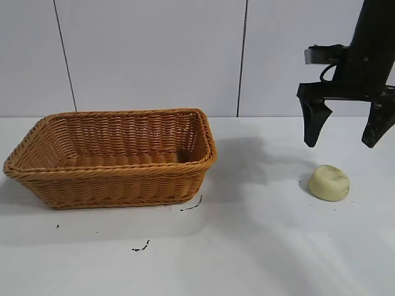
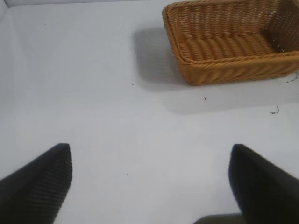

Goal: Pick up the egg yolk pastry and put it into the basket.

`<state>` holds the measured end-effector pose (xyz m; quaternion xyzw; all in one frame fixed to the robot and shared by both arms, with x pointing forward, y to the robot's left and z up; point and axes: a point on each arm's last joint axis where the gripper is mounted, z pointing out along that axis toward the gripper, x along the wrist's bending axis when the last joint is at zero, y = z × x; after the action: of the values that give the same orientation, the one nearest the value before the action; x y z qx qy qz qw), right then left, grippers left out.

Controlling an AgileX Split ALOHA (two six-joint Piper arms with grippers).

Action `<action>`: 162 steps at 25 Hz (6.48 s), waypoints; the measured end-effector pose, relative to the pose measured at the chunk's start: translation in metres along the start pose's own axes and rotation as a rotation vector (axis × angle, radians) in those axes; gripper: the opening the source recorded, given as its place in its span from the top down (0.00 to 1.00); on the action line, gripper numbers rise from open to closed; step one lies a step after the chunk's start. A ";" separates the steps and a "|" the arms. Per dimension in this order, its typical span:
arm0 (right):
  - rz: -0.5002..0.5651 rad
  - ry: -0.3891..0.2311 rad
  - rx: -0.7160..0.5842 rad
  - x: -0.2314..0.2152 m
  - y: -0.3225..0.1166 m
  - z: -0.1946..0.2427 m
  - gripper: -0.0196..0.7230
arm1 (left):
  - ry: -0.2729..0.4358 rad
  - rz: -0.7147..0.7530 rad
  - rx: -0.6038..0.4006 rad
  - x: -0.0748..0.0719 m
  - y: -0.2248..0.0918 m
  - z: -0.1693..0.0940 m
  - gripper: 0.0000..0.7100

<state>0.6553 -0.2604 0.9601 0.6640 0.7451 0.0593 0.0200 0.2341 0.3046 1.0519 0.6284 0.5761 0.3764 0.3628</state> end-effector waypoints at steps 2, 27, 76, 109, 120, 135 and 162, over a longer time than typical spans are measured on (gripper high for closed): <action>-0.002 -0.005 0.001 -0.001 0.001 0.007 0.04 | 0.000 0.000 0.000 0.000 0.000 0.000 0.02; 0.027 -0.008 0.052 -0.005 0.007 0.075 0.04 | 0.000 0.000 0.000 0.000 0.000 0.000 0.02; -0.252 0.055 -0.266 0.120 0.032 -0.079 0.84 | 0.000 0.000 0.000 0.000 0.000 0.000 0.02; -0.487 0.217 -0.525 0.297 0.017 0.053 0.39 | 0.000 0.000 0.000 0.000 0.000 0.000 0.02; -0.482 0.196 -0.579 0.282 0.013 -0.035 0.08 | 0.000 0.000 0.000 0.000 0.000 0.000 0.02; -0.086 -0.006 -0.396 0.081 0.058 -0.064 0.08 | 0.000 0.000 0.000 0.000 0.000 0.000 0.02; 0.105 -0.094 -0.130 -0.026 -0.047 -0.120 0.08 | 0.000 0.000 0.000 0.000 0.000 0.000 0.02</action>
<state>0.5989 -0.2985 1.0729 0.7015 0.7021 0.0775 0.0950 0.2341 0.3046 1.0519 0.6284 0.5761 0.3764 0.3628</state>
